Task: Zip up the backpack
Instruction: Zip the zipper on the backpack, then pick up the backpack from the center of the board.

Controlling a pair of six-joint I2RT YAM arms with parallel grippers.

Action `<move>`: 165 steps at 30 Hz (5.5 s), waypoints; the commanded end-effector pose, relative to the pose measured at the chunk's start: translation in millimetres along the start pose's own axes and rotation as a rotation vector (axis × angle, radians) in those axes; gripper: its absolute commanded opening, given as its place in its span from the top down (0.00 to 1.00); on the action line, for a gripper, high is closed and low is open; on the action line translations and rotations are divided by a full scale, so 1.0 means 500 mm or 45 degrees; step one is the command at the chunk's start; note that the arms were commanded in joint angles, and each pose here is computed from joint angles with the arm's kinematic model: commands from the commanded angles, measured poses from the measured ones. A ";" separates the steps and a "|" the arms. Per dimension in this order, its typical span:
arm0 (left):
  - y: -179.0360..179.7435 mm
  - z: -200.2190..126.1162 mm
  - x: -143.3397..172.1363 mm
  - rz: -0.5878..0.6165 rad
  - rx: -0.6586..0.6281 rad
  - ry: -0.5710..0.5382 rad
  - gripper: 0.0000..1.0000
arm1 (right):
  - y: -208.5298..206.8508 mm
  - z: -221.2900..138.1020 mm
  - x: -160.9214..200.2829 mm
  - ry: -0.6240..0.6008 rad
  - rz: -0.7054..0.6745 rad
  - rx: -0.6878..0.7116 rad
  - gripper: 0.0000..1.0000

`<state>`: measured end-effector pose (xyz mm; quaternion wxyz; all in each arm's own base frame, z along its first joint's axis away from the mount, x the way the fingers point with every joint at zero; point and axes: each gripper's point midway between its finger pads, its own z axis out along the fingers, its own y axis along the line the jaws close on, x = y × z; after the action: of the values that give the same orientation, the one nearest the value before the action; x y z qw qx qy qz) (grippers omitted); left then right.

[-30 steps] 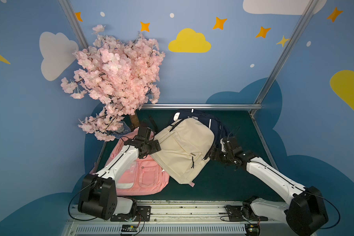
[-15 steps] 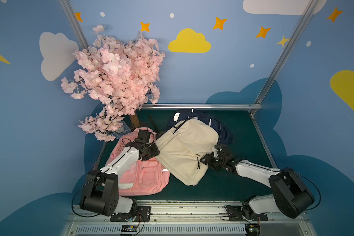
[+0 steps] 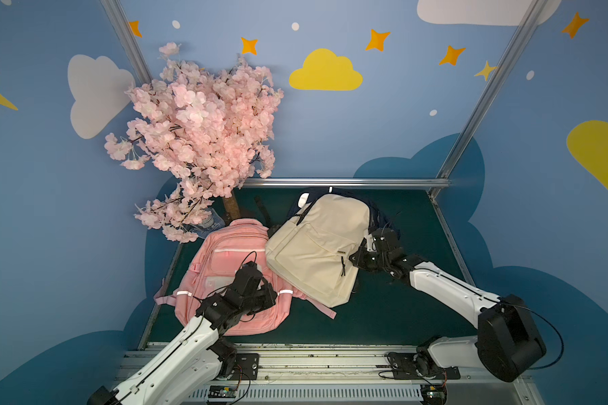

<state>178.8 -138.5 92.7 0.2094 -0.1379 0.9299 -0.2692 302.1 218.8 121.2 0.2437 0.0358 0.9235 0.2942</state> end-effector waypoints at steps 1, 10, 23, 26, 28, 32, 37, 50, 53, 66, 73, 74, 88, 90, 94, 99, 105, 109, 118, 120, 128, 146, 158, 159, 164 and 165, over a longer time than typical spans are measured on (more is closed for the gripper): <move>0.023 -0.007 0.016 -0.091 -0.018 -0.010 0.79 | -0.009 -0.021 -0.010 -0.003 -0.077 0.040 1.00; -0.224 -0.053 -0.073 0.325 0.279 -0.058 0.52 | 0.048 -0.062 0.016 -0.015 -0.172 -0.155 1.00; -0.499 0.051 -0.041 0.695 0.557 0.051 0.44 | 0.153 -0.149 0.013 -0.132 -0.299 -0.379 1.00; -0.509 0.084 -0.043 0.688 0.536 0.074 0.46 | 0.157 -0.147 0.018 -0.125 -0.312 -0.374 1.00; -0.504 0.105 -0.047 0.669 0.503 0.086 0.49 | 0.158 -0.147 0.019 -0.128 -0.313 -0.374 1.00; -0.484 0.135 -0.055 0.654 0.435 0.084 0.57 | 0.158 -0.147 0.022 -0.127 -0.317 -0.371 1.00; -0.462 0.149 -0.060 0.643 0.397 0.082 0.65 | 0.153 -0.147 0.024 -0.129 -0.329 -0.356 1.00; -0.446 0.176 -0.056 0.635 0.378 0.136 0.91 | 0.152 -0.142 0.023 -0.130 -0.329 -0.345 1.00; -0.438 0.178 -0.058 0.629 0.359 0.137 0.97 | 0.147 -0.143 0.021 -0.137 -0.331 -0.325 1.00; -0.405 0.156 -0.094 0.609 0.317 0.082 0.97 | 0.098 -0.159 0.009 -0.251 -0.358 -0.188 1.00; -0.405 0.165 -0.099 0.604 0.319 0.085 0.97 | 0.133 -0.155 0.029 -0.203 -0.387 -0.288 1.00; -0.404 0.166 -0.100 0.604 0.315 0.084 0.97 | 0.137 -0.156 0.030 -0.204 -0.397 -0.293 1.00; -0.323 0.224 -0.161 0.490 0.162 0.089 0.97 | 0.194 -0.234 0.042 -0.304 -0.520 -0.505 1.00; -0.318 0.229 -0.162 0.495 0.141 0.091 0.97 | 0.187 -0.236 0.042 -0.310 -0.515 -0.486 1.00; -0.285 0.226 -0.179 0.470 0.077 0.069 0.97 | 0.174 -0.242 0.039 -0.332 -0.521 -0.442 1.00; -0.220 0.197 -0.219 0.389 0.002 0.009 0.97 | 0.132 -0.263 0.017 -0.424 -0.523 -0.298 1.00; -0.166 0.148 -0.258 0.361 -0.068 -0.082 0.97 | 0.080 -0.287 -0.010 -0.466 -0.455 -0.176 1.00; -0.159 0.122 -0.267 0.372 -0.073 -0.127 0.97 | 0.061 -0.290 -0.022 -0.476 -0.416 -0.146 1.00; -0.171 0.043 -0.275 0.391 -0.055 -0.225 0.97 | 0.040 -0.298 -0.055 -0.507 -0.388 -0.060 1.00; -0.167 0.022 -0.279 0.380 -0.060 -0.268 0.97 | 0.015 -0.307 -0.071 -0.547 -0.327 0.022 1.00; -0.150 -0.034 -0.266 0.314 -0.016 -0.329 0.98 | 0.017 -0.320 -0.094 -0.551 -0.285 -0.054 1.00; -0.035 0.058 -0.127 0.169 -0.081 -0.164 0.97 | -0.130 -0.065 -0.023 -0.091 -0.052 0.139 1.00; -0.046 0.020 -0.161 0.224 -0.055 -0.164 0.48 | -0.109 -0.113 -0.023 0.065 -0.192 0.222 0.32; -0.046 0.015 -0.169 0.225 -0.041 -0.170 0.44 | -0.101 -0.118 -0.020 0.067 -0.225 0.238 0.31; -0.073 0.017 -0.207 0.171 0.098 -0.141 0.30 | -0.047 -0.107 0.014 0.107 -0.362 0.223 0.30; -0.082 0.025 -0.209 0.173 0.127 -0.127 0.29 | -0.038 -0.097 0.023 0.120 -0.368 0.197 0.30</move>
<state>277.6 -121.7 133.0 0.2932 -0.1086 0.9162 -0.2507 279.8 176.6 144.9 0.2488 -0.0730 0.9449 0.1999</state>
